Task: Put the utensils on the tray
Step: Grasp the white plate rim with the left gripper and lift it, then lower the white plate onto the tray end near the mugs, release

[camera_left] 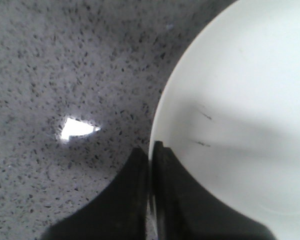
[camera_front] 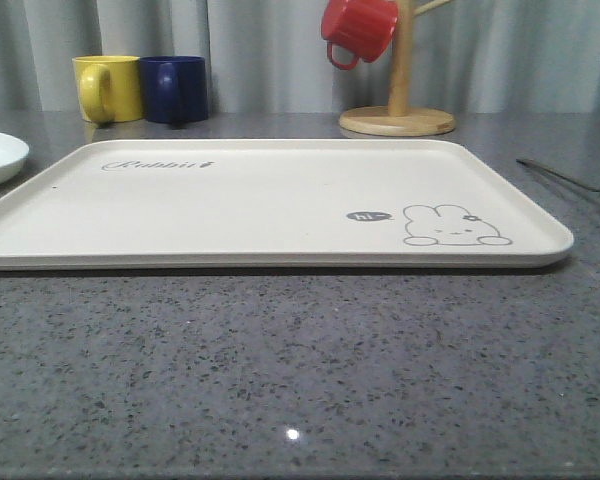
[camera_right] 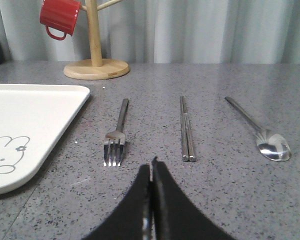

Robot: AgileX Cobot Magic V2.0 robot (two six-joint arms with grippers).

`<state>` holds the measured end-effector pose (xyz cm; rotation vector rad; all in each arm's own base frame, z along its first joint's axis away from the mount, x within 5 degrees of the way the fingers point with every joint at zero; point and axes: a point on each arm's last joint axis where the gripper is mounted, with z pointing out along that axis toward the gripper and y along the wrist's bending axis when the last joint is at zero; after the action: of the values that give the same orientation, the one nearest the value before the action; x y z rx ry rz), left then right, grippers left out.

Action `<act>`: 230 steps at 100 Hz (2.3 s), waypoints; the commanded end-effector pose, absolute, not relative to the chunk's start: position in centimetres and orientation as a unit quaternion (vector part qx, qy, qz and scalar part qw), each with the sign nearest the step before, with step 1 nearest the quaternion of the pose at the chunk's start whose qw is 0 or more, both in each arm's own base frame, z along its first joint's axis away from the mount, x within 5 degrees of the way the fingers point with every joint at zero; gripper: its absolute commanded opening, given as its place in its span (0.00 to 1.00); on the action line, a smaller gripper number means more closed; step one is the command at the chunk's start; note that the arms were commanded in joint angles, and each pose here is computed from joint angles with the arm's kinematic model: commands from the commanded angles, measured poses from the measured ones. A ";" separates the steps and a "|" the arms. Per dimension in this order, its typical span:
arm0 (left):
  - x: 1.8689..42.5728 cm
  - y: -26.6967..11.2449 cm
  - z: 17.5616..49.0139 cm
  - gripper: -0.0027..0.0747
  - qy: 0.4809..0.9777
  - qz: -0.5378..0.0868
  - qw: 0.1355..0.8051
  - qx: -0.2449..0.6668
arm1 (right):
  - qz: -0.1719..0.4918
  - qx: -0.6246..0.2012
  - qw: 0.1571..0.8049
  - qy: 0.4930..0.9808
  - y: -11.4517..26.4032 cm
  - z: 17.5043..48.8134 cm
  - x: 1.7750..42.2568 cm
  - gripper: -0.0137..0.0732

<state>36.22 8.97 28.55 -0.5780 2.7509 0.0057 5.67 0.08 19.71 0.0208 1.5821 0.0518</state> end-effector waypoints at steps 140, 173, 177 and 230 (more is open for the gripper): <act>37.2 -6.7 31.9 0.19 0.961 -0.151 0.228 0.048 | 0.022 0.004 0.730 0.684 0.1 20.4 5.6 0.08; 37.1 -6.5 32.9 0.38 0.954 -0.140 0.258 0.055 | 0.022 0.004 0.730 0.684 0.1 20.4 5.6 0.08; 36.9 -6.3 33.6 0.33 0.951 -0.134 0.273 0.056 | 0.022 0.004 0.730 0.684 0.1 20.4 5.6 0.08; 24.2 -3.5 38.7 0.01 0.880 -0.060 0.466 0.065 | 0.022 0.004 0.730 0.684 0.1 20.4 5.6 0.08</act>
<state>26.88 -3.77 36.21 0.1733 2.3398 -0.1588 5.67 0.08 19.71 0.0208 1.5821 0.0518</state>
